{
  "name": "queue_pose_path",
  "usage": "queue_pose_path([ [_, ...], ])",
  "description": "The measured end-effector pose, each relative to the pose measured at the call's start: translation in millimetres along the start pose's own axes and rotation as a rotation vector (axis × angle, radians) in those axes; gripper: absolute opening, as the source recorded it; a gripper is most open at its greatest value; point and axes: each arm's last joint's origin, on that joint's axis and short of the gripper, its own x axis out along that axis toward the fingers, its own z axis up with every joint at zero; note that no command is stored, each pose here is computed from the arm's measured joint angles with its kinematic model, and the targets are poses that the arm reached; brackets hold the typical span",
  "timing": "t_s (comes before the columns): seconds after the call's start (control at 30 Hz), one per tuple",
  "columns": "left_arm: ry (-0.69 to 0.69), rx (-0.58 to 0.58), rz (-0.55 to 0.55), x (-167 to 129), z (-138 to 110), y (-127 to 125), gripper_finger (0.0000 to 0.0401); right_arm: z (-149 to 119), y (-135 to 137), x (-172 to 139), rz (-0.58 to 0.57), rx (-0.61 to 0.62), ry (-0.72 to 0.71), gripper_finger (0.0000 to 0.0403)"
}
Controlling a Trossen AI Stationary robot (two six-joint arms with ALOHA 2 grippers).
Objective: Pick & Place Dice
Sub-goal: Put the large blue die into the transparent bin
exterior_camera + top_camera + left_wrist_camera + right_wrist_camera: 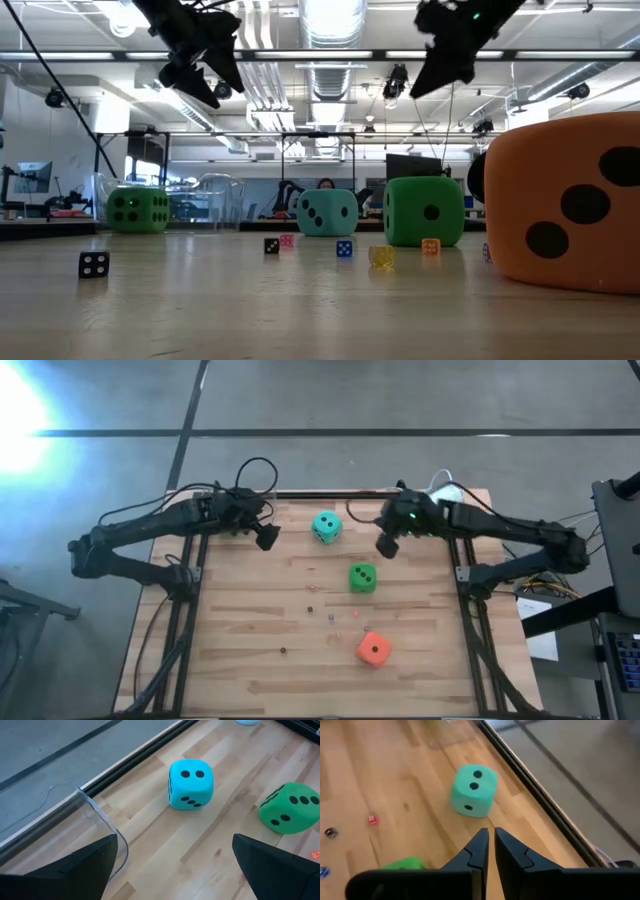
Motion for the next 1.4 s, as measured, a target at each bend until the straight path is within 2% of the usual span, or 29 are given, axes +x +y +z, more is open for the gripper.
queue_pose_path([
  [0.17,0.003,0.001,0.001,0,0,0,0.0395,10,-12,41,0.063,0.032,0.105,0.0027],
  [0.3,0.003,0.001,0.001,0,0,0,0.0395,14,-19,72,0.043,0.035,0.156,0.0027],
  [0.5,0.004,0.001,0.001,0,0,0,0.0395,26,-34,115,0.000,0.066,0.149,0.0027],
  [0.67,0.004,0.004,0.001,0,0,0,0.0395,25,-50,149,-0.061,0.092,0.208,0.0027],
  [0.83,0.006,0.004,0.002,0,-1,0,0.0395,26,-51,177,-0.064,0.092,0.240,0.0027],
  [1.17,0.008,0.005,0.002,0,-1,0,0.0395,26,-40,214,-0.008,0.070,0.286,0.0027],
  [1.27,0.008,0.005,0.002,0,-1,0,0.0395,28,-30,216,0.072,0.058,0.282,0.0027],
  [1.4,0.008,0.004,0.002,0,-1,0,0.0395,29,-14,210,0.107,0.030,0.278,0.0027],
])
